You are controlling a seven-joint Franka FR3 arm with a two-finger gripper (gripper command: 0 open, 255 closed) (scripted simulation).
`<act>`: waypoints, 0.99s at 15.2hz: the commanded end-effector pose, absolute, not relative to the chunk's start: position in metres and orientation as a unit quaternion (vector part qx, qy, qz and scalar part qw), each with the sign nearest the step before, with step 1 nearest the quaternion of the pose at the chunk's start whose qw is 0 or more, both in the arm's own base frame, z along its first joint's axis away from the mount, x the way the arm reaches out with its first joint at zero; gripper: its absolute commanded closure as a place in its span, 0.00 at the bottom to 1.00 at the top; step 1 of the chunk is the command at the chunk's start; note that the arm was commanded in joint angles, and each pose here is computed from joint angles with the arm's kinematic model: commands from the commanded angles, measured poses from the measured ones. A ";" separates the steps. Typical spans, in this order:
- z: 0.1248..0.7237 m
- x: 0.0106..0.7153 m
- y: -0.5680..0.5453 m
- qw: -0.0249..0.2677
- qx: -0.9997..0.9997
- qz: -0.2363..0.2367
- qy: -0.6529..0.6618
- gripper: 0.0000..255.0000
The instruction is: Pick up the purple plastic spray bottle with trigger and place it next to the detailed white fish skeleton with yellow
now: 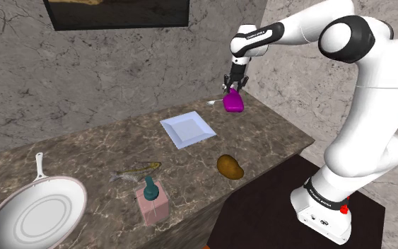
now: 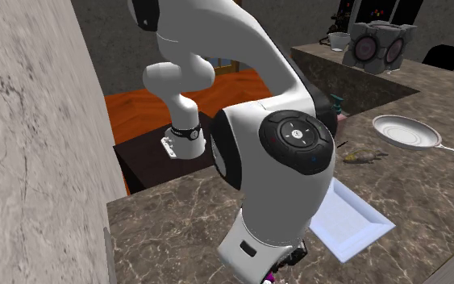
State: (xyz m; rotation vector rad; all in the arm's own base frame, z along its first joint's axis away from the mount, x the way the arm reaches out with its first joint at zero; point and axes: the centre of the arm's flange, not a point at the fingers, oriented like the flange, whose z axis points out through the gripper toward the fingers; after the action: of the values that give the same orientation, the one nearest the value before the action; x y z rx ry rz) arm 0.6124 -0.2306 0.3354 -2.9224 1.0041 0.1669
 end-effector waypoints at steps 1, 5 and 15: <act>0.334 0.600 -0.203 0.023 -0.944 0.054 0.325 1.00; 0.334 0.579 -0.155 0.023 -0.944 0.054 0.325 1.00; 0.334 0.526 -0.034 0.023 -0.944 0.054 0.325 1.00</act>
State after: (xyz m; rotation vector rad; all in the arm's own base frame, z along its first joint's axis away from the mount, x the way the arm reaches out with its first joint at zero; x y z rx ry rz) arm 0.5342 -0.0479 0.3327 -2.9228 1.0034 0.1678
